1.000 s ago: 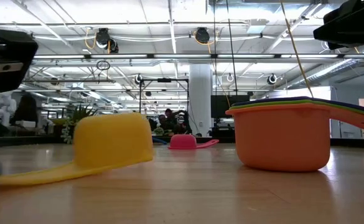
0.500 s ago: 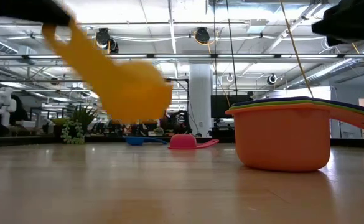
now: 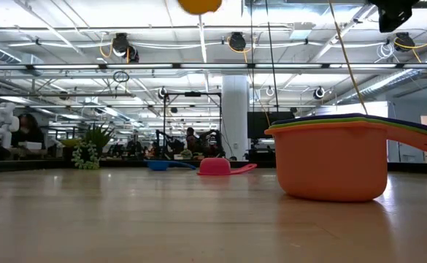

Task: Nest measuring cups in basket
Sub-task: Stack the yellow measuring cup on top of the dark blue measuring cup

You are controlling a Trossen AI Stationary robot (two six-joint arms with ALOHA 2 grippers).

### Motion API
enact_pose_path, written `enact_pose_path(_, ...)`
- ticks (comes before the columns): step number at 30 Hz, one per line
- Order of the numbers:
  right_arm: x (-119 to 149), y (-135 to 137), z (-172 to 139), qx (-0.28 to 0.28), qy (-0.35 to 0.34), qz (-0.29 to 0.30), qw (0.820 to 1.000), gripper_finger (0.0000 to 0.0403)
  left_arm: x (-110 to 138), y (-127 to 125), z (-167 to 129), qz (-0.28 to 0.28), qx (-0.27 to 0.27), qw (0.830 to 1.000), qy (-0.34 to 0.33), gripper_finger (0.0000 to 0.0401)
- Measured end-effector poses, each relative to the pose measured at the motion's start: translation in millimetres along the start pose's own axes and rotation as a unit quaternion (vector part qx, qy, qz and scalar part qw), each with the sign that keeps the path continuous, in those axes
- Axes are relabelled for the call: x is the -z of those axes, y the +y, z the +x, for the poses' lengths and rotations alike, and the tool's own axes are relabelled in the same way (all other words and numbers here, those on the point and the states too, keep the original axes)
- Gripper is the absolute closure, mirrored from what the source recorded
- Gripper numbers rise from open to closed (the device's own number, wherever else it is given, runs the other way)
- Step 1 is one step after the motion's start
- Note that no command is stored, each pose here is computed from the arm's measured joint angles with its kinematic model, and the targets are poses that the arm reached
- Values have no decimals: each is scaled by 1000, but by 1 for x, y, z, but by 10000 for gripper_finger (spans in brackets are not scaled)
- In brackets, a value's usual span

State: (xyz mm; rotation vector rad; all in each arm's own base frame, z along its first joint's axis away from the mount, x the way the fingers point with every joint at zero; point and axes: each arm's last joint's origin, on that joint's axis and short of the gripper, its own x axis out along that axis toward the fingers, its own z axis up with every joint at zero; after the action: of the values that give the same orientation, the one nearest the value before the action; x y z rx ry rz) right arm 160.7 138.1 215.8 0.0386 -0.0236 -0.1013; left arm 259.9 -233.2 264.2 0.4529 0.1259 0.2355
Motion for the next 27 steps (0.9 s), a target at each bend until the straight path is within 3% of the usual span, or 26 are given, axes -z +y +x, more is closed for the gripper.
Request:
enact_pose_path(12,-11,-1,2,-15,-39,142,989,268,-16,37,37,9,-34,995,-92,398)
enact_pose_path(17,-11,-1,8,-31,-60,218,974,267,-16,47,49,-2,-15,992,-122,398)
enact_pose_path(20,-10,-2,15,-23,-84,260,962,263,-13,46,57,-20,-3,989,-148,398)
enact_pose_path(27,-5,-7,29,-5,-124,292,948,233,-3,30,70,-3,-3,970,-242,398)
